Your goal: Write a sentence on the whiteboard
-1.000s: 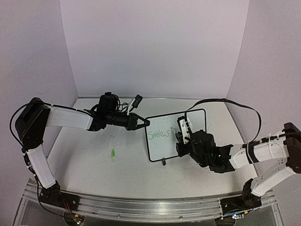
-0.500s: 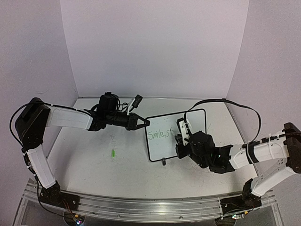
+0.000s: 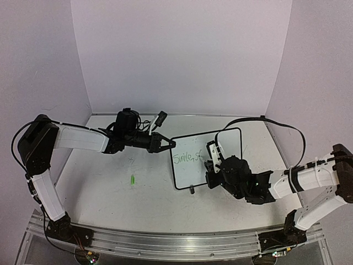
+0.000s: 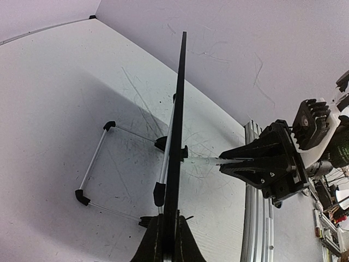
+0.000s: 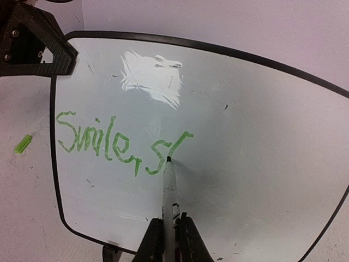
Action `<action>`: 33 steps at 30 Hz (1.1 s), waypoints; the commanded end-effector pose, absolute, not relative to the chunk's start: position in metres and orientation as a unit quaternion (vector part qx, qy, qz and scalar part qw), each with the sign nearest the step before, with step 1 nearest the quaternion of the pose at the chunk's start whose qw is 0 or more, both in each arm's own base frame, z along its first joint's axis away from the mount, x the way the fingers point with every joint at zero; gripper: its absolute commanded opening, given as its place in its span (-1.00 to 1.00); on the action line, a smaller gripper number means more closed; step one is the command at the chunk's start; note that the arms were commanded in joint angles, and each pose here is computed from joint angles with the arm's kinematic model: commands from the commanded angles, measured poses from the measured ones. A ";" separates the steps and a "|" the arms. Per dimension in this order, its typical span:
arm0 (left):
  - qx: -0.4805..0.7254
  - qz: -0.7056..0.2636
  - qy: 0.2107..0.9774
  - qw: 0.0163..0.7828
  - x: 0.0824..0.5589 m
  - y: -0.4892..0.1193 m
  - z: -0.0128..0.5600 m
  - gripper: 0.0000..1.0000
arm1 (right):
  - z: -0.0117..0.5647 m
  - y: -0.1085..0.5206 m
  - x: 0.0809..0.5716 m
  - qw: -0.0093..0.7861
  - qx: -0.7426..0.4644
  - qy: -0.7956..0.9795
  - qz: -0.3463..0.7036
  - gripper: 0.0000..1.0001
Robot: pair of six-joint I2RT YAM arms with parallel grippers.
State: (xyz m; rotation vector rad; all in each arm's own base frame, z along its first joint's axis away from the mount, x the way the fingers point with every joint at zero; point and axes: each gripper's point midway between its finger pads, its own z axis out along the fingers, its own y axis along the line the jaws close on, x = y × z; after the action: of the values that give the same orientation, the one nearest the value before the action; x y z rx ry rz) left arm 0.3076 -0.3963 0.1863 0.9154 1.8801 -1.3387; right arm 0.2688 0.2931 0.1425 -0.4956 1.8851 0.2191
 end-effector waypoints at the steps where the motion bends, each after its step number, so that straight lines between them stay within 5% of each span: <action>1: 0.355 -0.506 0.715 0.325 0.302 -0.395 0.198 -1.00 | 0.132 0.288 0.265 0.544 -0.208 0.808 0.086 -1.00; 33: 0.356 -0.506 0.714 0.326 0.301 -0.395 0.199 -1.00 | 0.172 0.302 0.268 0.591 -0.208 0.769 0.122 -1.00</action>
State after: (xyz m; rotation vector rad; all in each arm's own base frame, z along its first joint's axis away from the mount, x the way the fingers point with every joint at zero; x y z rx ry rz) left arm 0.3065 -0.3966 0.1865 0.9204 1.8787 -1.3376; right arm 0.2618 0.2917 0.1545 -0.5068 1.8333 0.2617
